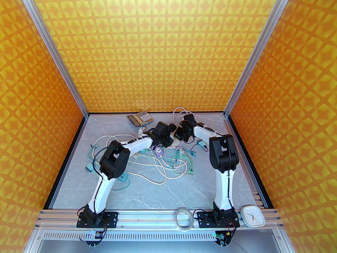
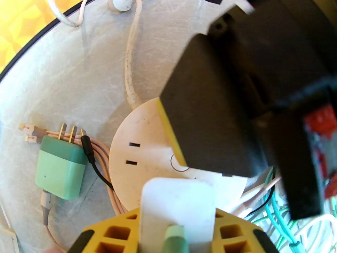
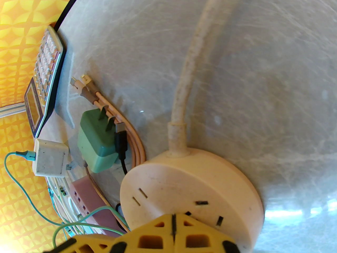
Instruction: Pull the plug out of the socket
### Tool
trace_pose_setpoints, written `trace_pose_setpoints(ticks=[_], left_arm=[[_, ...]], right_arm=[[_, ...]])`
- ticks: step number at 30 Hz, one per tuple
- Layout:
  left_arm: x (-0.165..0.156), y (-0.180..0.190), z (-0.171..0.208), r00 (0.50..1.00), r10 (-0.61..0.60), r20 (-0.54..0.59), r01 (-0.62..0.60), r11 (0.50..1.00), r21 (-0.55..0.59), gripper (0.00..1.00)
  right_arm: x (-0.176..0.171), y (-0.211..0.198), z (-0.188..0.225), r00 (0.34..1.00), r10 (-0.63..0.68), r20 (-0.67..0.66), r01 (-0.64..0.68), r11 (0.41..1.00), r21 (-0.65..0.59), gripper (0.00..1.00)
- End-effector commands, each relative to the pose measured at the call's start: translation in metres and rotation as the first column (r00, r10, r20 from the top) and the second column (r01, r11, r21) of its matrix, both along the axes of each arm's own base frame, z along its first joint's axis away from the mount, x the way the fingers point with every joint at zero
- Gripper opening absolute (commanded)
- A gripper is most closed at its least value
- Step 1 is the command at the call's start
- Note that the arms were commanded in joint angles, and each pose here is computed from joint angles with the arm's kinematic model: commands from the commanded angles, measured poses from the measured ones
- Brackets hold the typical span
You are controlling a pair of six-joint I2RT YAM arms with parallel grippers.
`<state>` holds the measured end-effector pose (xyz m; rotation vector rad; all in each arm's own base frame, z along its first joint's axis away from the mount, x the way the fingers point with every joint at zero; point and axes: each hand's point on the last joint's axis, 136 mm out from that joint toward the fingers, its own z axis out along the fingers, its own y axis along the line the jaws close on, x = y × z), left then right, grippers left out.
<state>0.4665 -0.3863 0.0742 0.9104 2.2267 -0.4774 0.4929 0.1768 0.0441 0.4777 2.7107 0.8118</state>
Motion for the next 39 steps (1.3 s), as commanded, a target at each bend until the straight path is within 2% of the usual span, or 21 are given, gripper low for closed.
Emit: trace_pose_setpoints(ticks=[1,7,9,12,17,19,22,26,30,32,35,36,39], left_arm=[[0.016,-0.001,0.057,0.997,0.035,0.069,-0.03,0.997,-0.073,0.0],[-0.007,-0.029,0.058,0.979,-0.043,0.199,0.032,0.998,0.054,0.0],[-0.008,-0.03,0.06,0.974,-0.043,0.222,0.029,0.997,0.065,0.0],[0.003,-0.017,0.06,0.981,0.025,0.19,-0.028,0.999,0.015,0.0],[0.022,0.008,0.073,0.995,0.093,0.047,-0.084,0.983,-0.166,0.0],[0.023,0.009,0.079,0.995,0.09,0.052,-0.08,0.981,-0.177,0.0],[0.015,0.0,0.082,0.994,0.053,0.095,-0.038,0.988,-0.152,0.0],[-0.002,-0.021,0.083,0.981,-0.005,0.194,0.016,0.998,-0.055,0.0],[-0.009,-0.028,0.08,0.972,-0.035,0.233,0.037,0.999,-0.004,0.0],[-0.002,-0.022,0.081,0.977,0.011,0.215,-0.005,1.0,-0.029,0.0],[0.006,-0.013,0.084,0.992,0.058,0.116,-0.042,0.991,-0.129,0.0],[0.017,0.0,0.084,0.994,0.078,0.075,-0.065,0.985,-0.157,0.0],[0.021,0.003,0.083,0.997,0.065,0.029,-0.059,0.984,-0.168,0.0]], right_arm=[[-0.057,-0.024,-0.082,0.962,-0.028,-0.273,-0.015,0.988,-0.154,0.0],[-0.057,-0.025,-0.082,0.961,-0.028,-0.274,-0.016,0.987,-0.157,0.0],[-0.057,-0.024,-0.083,0.96,-0.027,-0.279,-0.017,0.987,-0.157,0.0],[-0.058,-0.024,-0.084,0.959,-0.032,-0.283,-0.013,0.988,-0.155,0.0],[-0.057,-0.025,-0.082,0.96,-0.029,-0.278,-0.016,0.987,-0.158,0.0],[-0.057,-0.025,-0.082,0.96,-0.03,-0.279,-0.016,0.987,-0.16,0.0],[-0.055,-0.025,-0.081,0.961,-0.03,-0.276,-0.015,0.987,-0.161,0.0],[-0.056,-0.025,-0.082,0.96,-0.029,-0.279,-0.018,0.986,-0.165,0.0],[-0.058,-0.027,-0.085,0.958,-0.028,-0.286,-0.023,0.985,-0.172,0.0],[-0.059,-0.028,-0.086,0.957,-0.026,-0.288,-0.026,0.984,-0.177,0.0],[-0.06,-0.03,-0.086,0.958,-0.022,-0.285,-0.035,0.98,-0.194,0.0],[-0.06,-0.032,-0.085,0.959,-0.022,-0.284,-0.037,0.979,-0.202,0.0],[-0.06,-0.033,-0.085,0.959,-0.019,-0.283,-0.043,0.977,-0.21,0.0]])
